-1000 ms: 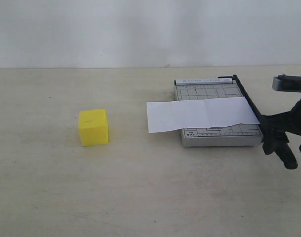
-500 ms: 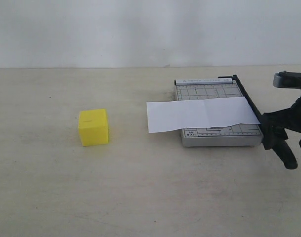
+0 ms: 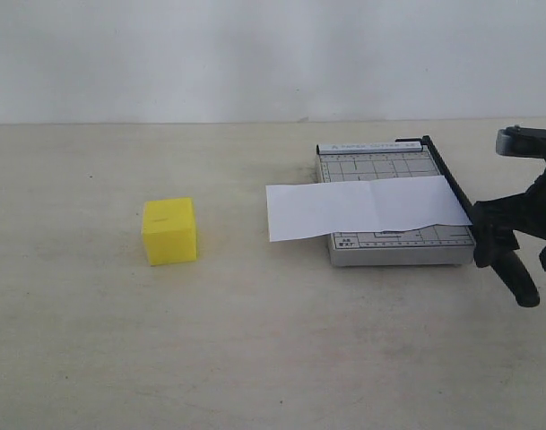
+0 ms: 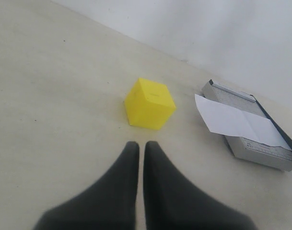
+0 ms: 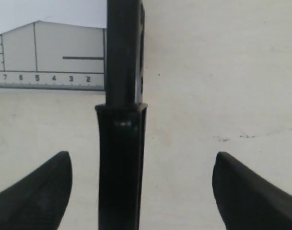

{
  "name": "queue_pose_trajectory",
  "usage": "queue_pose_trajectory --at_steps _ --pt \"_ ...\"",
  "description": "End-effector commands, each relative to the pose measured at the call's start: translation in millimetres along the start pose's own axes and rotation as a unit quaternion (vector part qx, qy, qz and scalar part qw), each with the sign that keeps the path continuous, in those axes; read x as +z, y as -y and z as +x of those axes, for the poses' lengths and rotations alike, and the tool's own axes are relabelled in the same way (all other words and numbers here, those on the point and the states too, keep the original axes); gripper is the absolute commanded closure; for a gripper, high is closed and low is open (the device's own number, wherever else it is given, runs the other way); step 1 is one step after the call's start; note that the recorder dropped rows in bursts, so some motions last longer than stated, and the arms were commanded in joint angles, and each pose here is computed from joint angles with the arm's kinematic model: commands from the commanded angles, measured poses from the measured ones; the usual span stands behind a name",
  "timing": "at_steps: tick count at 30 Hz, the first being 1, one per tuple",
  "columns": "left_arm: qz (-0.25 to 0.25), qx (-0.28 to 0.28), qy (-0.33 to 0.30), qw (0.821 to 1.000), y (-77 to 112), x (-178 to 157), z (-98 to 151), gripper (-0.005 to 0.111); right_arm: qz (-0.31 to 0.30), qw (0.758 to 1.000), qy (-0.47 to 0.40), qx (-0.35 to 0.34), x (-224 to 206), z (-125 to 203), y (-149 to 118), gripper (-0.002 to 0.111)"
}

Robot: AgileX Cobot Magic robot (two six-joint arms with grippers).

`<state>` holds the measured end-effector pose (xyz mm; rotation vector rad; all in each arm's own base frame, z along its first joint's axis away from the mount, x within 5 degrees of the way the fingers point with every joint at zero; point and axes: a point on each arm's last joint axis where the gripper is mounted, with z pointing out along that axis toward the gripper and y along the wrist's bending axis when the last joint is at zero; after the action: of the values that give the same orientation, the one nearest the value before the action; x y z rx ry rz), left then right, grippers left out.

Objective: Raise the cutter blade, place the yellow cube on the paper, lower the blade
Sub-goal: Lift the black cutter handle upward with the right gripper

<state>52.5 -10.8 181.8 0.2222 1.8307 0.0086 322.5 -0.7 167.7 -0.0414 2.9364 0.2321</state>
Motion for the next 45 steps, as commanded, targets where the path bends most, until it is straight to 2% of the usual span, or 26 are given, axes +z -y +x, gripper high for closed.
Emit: queue_pose_trajectory --at_steps 1,19,25,35,38,43,45 --pt "0.0 -0.006 -0.002 1.0 0.2 0 1 0.102 -0.009 1.0 0.0 -0.011 -1 0 -2 0.033" --pt "0.0 -0.006 -0.001 1.0 0.1 0 1 0.102 -0.017 0.999 -0.034 -0.011 7 5 -2 0.033" --pt "0.0 -0.006 -0.001 1.0 0.1 0 1 0.102 -0.022 0.998 -0.061 -0.014 17 8 -1 0.047" --pt "0.0 -0.006 -0.001 1.0 0.1 0 1 0.102 -0.022 0.998 -0.06 -0.019 17 8 -1 0.048" --pt "0.001 -0.006 -0.002 1.0 0.3 0 1 0.102 -0.024 0.998 -0.061 -0.019 17 8 -1 0.057" --pt "0.001 -0.006 -0.002 1.0 0.3 0 1 0.102 -0.027 0.997 -0.067 -0.02 17 9 -2 0.094" --pt "0.001 -0.006 -0.002 1.0 0.3 0 1 0.102 -0.027 0.997 -0.067 -0.02 17 9 -2 0.106"
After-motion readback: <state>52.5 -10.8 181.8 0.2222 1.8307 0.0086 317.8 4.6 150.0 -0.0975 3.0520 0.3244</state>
